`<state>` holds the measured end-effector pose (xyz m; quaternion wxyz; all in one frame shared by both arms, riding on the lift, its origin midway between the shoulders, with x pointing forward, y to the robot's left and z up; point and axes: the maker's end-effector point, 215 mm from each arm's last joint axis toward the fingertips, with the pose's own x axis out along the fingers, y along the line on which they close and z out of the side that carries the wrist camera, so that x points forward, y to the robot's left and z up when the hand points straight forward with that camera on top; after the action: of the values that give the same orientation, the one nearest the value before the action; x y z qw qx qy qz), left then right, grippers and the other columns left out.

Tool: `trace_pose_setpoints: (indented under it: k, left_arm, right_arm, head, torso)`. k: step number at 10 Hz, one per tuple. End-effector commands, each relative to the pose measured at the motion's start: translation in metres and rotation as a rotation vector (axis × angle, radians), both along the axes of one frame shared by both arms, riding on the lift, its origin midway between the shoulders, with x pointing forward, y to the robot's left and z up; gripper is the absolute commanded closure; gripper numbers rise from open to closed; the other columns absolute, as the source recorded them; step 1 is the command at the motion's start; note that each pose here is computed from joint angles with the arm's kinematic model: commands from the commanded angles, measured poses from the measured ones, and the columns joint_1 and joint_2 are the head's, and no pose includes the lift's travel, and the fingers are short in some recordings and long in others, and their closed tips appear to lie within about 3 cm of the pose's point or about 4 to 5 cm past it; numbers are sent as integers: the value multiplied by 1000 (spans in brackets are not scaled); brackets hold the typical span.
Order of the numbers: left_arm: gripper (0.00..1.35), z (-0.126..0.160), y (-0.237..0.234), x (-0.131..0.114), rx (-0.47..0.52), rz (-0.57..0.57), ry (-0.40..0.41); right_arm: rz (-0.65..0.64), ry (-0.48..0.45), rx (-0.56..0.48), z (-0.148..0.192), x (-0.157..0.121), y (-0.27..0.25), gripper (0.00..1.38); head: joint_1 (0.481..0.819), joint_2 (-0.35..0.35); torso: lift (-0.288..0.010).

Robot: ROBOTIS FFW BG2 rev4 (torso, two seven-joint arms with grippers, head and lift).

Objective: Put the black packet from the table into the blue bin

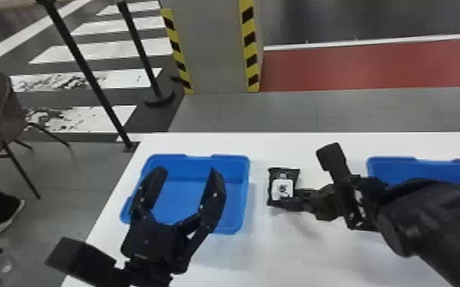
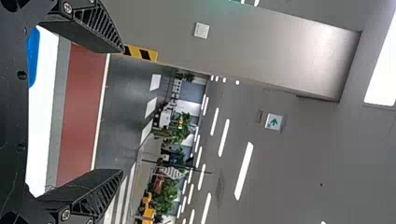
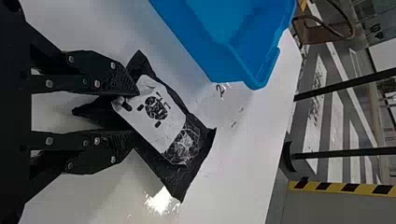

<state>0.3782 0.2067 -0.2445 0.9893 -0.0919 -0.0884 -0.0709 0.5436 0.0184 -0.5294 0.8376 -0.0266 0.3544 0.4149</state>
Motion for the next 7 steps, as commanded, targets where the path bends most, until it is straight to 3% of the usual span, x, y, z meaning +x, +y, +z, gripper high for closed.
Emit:
trace_pose_setpoints:
  k: [1, 2, 3, 4, 5, 7]
  left_arm:
    - [111, -2, 5, -7, 4, 8, 8]
    - [113, 0, 7, -10, 8, 12, 7]
    - [113, 0, 10, -13, 13, 18, 11]
    - [113, -3, 10, -15, 13, 17, 18]
    - [113, -3, 12, -17, 16, 21, 23]
    - [113, -4, 14, -19, 25, 25, 29]
  right_arm:
    - [-35, -15, 63, 6, 2, -2, 886]
    - [-80, -47, 120, 22, 11, -9, 892]
    - [-147, -158, 166, 64, 29, -28, 1167]
    - [-254, -273, 155, 105, 47, -73, 1133]
    - [-296, -311, 153, 120, 53, -96, 1139]
    - [-334, -385, 177, 155, 33, -122, 1139]
  head:
    - [695, 261]
    - [695, 275]
    - [695, 270]
    - [695, 266]
    - [695, 240]
    - [695, 166]
  torso:
    - [-110]
    - [-110]
    - [-110]
    - [-110]
    - [-110]
    - [-110]
